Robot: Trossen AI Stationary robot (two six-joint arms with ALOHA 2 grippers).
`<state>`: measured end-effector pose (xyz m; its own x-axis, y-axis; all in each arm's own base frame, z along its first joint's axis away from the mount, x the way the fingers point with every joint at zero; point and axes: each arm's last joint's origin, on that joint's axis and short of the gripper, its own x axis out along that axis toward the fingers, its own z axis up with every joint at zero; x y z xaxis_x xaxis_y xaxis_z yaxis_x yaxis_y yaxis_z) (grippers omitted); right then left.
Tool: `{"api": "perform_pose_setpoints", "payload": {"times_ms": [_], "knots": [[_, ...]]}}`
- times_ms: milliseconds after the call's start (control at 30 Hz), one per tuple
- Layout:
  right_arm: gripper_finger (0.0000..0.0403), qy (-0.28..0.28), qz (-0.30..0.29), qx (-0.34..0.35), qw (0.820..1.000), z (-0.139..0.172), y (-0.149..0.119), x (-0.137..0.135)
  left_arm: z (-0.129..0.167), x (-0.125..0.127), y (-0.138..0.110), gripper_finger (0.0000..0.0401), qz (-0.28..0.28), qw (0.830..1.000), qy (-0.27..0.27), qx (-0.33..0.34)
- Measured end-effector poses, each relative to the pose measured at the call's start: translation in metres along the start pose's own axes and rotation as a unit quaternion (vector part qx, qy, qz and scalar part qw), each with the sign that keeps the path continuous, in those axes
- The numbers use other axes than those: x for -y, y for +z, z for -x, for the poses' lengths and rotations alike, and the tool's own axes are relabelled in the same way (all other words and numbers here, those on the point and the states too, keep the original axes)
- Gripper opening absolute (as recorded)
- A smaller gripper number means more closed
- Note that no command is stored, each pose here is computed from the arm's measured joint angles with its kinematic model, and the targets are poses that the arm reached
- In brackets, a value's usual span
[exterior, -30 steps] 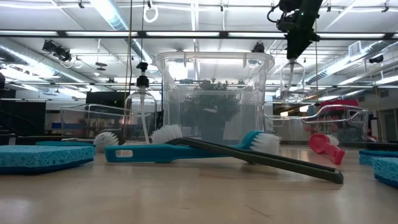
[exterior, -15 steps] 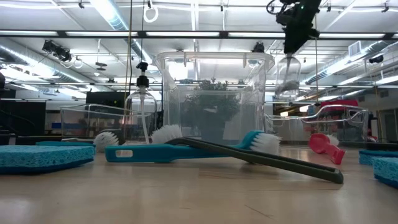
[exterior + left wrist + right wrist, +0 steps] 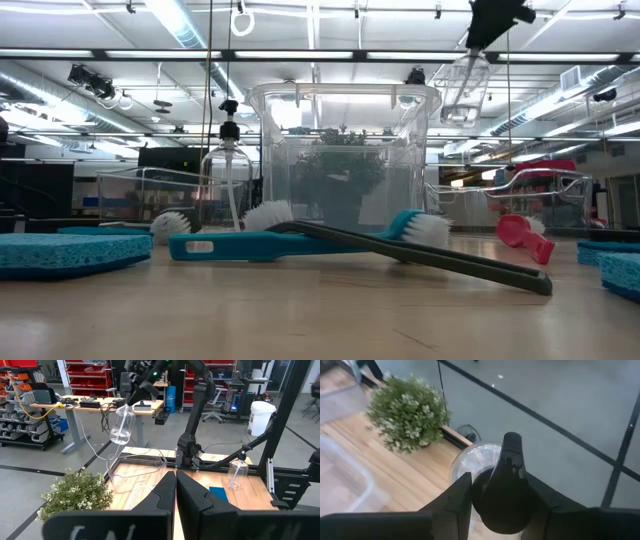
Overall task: Pick & Place Kitchen Sink Supplies
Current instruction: Put the black soap dispenser into the right transparent bin
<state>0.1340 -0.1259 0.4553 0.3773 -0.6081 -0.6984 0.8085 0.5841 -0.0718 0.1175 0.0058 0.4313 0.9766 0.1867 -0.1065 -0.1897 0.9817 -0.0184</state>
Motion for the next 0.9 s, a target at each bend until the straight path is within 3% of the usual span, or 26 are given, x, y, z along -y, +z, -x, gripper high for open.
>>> {"api": "perform_pose_setpoints", "payload": {"times_ms": [467,733,900], "knots": [[0.0127,0.021,0.026,0.053,0.998,0.035,-0.015,-0.019,0.0,0.0,0.0,0.0016,0.0,1.0,0.0,0.0],[0.0127,0.04,0.045,0.074,0.995,0.007,-0.033,-0.026,0.0,-0.001,0.0,0.0016,0.0,1.0,0.01,0.0],[0.0127,-0.029,0.03,0.086,0.995,-0.011,-0.039,-0.022,0.0,-0.001,0.0,0.0016,0.001,1.0,0.01,0.001]]}}
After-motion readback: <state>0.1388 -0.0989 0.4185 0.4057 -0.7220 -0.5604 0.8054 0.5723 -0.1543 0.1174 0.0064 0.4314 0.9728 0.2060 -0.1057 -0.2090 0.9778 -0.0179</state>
